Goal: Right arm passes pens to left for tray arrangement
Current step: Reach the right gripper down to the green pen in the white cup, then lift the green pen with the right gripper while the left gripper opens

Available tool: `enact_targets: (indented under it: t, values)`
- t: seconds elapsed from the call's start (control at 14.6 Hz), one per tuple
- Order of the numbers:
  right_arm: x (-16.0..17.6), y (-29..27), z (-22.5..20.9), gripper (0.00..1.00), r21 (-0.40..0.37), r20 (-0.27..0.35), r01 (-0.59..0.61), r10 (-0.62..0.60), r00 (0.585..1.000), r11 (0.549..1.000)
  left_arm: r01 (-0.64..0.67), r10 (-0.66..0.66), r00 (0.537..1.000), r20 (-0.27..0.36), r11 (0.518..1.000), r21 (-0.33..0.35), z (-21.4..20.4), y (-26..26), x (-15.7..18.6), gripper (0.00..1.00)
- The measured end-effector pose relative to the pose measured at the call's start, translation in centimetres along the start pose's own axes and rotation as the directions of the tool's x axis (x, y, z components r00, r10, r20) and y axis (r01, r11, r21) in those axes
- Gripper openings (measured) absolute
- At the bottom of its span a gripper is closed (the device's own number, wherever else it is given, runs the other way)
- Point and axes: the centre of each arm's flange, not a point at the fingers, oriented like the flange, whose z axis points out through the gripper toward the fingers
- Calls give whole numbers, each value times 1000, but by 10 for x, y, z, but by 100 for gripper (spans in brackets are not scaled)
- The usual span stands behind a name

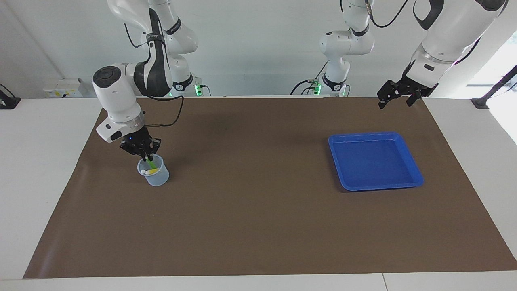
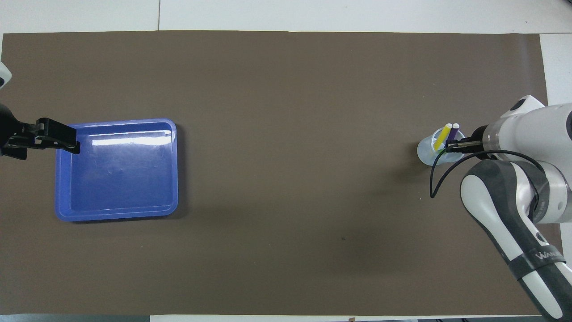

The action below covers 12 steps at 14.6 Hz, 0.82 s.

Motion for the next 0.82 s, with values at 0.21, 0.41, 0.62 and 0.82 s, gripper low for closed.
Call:
enact_targets:
  t: [0.21,0.41,0.62,0.82]
  values:
    - [3,6,-19,18,0,-8,-10,10,1000,1000,0,0,1000,7,1000,1,1,0,-1,100]
    - [4,8,-69,18,2,-24,-13,13,1000,1000,0,0,1000,24,1000,3,2,-1,-3,100]
    - [1,7,-129,18,5,-31,-12,12,999,1000,4,-4,1000,17,1000,2,-3,-3,-7,100]
    - [5,-12,-153,18,54,-44,-91,94,995,994,20,-20,1000,10,1000,0,-8,-11,-10,100]
